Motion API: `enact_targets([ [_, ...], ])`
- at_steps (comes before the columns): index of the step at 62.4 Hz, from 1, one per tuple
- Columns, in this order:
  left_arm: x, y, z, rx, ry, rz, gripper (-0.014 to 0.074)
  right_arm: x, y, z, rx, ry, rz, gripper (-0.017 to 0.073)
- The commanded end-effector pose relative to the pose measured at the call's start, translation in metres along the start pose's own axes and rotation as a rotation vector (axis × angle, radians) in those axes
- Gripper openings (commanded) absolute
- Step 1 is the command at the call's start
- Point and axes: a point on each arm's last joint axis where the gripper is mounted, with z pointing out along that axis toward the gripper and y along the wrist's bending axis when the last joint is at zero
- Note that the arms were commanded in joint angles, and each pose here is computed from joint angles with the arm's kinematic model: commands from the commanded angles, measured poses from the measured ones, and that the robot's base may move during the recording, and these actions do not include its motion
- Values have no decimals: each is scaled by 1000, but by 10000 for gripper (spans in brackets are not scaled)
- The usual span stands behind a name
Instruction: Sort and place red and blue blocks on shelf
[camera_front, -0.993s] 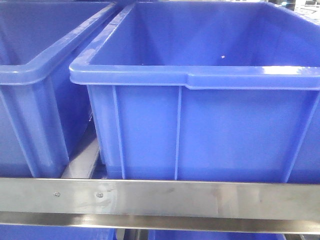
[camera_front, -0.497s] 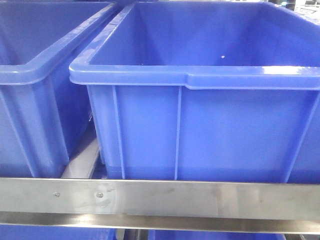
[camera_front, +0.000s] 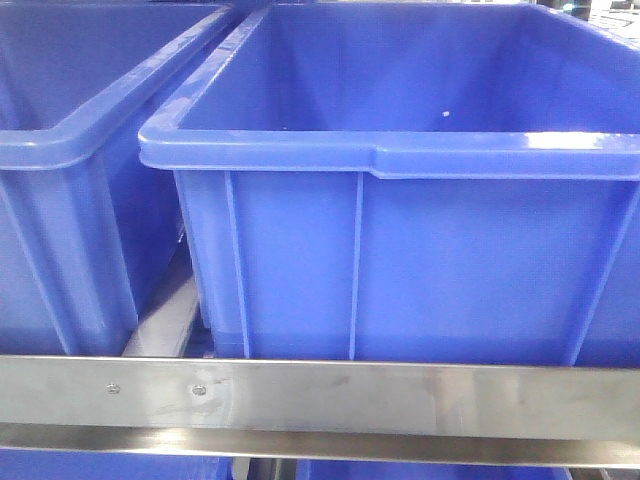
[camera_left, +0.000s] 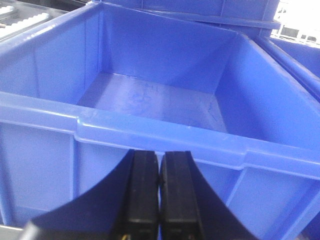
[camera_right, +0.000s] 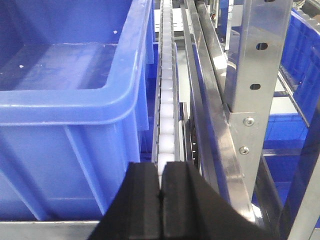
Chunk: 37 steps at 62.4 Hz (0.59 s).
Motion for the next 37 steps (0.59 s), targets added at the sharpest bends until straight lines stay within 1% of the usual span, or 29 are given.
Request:
enact_targets([
  [1,0,-1,-1,33,-74,-18,135,-16,2,-4,-8,-133,-14,68],
  [5,0,-2,-1,35,-78,-27,135,-16,2,-4,-8,-133,-14,68],
  [8,0,-2,-1,35,-78,-24,135,-16,2,-4,-8,-133,-14,68],
  [18,-1,-2,-1,33,-81,24,135,-16,2,-4,-8,-133,-14,68],
  [24,-1,-2,-1,34,-81,-2,135,-16,2,-4,-8,-133,-14,68],
  [29,-1,-2,-1,36,-80,-60,135,-16,2,-4,-8,-133,-14,68],
  [37,-1,-2,-1,36,-80,-62,135,-16,2,-4,-8,-133,-14,68],
])
